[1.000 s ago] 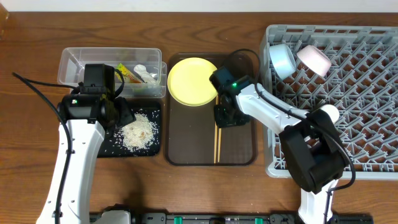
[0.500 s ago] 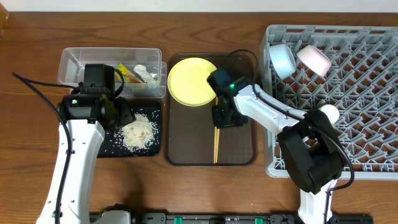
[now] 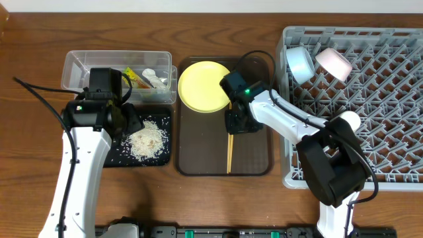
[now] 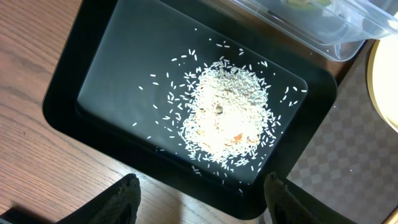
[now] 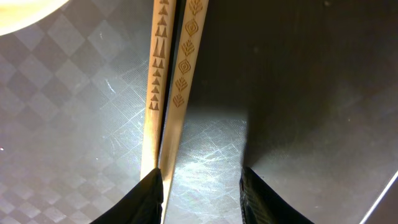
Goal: Sort waste into correct bins and load items into the dishwasher rack
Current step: 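Lower the right gripper onto the wooden chopsticks and grasp one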
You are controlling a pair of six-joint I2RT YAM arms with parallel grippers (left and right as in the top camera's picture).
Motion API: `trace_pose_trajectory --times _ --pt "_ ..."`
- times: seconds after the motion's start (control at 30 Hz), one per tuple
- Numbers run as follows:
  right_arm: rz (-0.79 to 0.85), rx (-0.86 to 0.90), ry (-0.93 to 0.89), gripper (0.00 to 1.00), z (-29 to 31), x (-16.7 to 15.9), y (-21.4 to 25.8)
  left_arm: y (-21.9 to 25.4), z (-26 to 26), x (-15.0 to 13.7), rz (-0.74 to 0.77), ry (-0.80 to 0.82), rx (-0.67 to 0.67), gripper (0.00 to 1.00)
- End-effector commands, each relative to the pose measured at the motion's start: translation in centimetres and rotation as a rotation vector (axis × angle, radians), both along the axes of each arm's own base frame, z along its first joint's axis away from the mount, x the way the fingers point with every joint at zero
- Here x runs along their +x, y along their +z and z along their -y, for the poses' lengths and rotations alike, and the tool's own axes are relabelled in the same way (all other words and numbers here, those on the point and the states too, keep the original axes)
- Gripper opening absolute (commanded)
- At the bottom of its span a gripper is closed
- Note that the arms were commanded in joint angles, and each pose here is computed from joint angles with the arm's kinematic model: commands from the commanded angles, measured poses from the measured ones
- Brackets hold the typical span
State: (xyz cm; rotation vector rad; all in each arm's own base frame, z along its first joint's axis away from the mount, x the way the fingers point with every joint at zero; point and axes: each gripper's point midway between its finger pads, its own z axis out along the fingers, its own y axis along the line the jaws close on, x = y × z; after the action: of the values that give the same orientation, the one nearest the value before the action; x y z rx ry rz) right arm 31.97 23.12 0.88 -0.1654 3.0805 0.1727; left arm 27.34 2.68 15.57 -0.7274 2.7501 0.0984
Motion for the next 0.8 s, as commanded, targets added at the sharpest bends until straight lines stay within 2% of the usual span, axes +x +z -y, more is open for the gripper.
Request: trace_pose_trajectory --times 0.0,0.67,0.7,0.77 --pt "0.029 0.003 -0.01 0.38 -0.1 0.1 1.0 0.4 -0.2 0.0 0.013 0.011 0.004 0.67" --pt "0.046 -0.058 -0.02 0.4 0.6 -0.8 -0.6 0.4 -0.2 -0.1 0.012 0.011 0.003 0.67" --pt "0.047 -0.07 -0.021 0.39 0.8 -0.8 -0.6 0.4 -0.2 -0.1 0.012 0.011 0.003 0.67" --pt "0.038 -0.088 -0.034 0.3 1.2 -1.0 -0.6 0.4 -0.2 -0.1 0.012 0.011 0.003 0.66"
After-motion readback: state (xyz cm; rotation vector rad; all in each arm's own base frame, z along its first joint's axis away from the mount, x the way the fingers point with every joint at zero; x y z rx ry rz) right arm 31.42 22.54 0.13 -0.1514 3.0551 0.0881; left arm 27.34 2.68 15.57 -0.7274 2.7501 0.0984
